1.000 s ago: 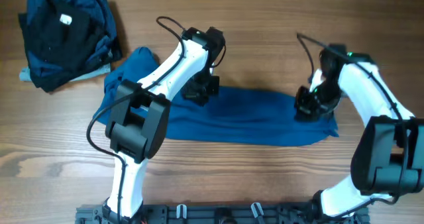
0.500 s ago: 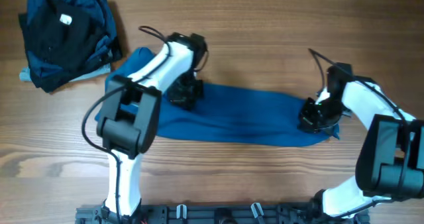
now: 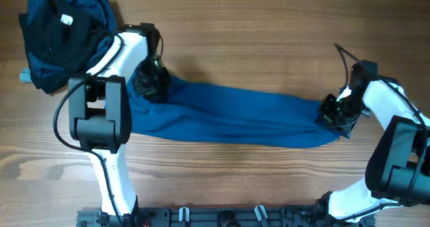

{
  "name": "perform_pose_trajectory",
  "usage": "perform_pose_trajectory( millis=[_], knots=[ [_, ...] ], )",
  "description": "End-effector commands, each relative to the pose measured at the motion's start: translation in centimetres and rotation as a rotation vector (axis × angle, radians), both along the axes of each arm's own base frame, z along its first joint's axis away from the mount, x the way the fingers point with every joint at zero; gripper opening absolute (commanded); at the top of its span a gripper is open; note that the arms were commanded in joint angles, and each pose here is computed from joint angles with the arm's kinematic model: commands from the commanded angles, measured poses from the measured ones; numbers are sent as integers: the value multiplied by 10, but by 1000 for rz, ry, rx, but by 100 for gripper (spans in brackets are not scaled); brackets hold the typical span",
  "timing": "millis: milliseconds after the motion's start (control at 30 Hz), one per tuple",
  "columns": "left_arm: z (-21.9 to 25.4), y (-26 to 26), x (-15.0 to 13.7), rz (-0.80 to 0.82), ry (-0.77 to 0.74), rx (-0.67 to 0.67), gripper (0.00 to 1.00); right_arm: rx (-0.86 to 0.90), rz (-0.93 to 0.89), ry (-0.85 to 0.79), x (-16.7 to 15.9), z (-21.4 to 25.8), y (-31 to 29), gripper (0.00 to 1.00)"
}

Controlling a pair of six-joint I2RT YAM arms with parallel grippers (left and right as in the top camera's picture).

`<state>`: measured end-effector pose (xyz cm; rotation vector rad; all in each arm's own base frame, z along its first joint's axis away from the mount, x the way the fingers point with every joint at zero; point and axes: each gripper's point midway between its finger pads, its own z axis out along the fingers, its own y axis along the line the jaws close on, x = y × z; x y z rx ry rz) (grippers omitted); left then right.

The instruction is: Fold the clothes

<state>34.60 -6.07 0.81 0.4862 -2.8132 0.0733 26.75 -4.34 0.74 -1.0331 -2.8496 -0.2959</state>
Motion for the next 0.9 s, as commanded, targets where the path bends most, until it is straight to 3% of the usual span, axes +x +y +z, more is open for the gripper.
perform_pose_trajectory(
  millis=[0,167,233,267,333,400,467,533,567,700,867],
  knots=[
    [2,30,4,56,-17,48,25,-78,-15,-15,13,17,-25,29],
    [47,26,15,53,-151,22,25,-146,16,-5,26,66,-42,55],
    [74,26,17,55,-222,17,29,-140,39,20,18,74,-40,92],
    [80,26,16,56,-235,16,31,-134,44,40,13,74,-39,99],
    [90,26,13,59,-248,15,41,-138,47,71,5,73,-39,100],
    [92,26,8,58,-231,16,57,-138,40,50,10,72,-40,100],
    [92,26,1,57,-204,18,61,-131,20,44,8,66,-47,100],
    [92,26,1,58,-204,18,94,10,32,-14,7,52,-34,100],
    [92,26,2,58,-207,19,100,92,60,-61,9,48,-24,100],
    [92,26,1,58,-202,19,100,159,21,-109,1,32,-28,99],
    [92,26,1,59,-202,14,100,295,72,-287,7,12,-8,99]
  ],
)
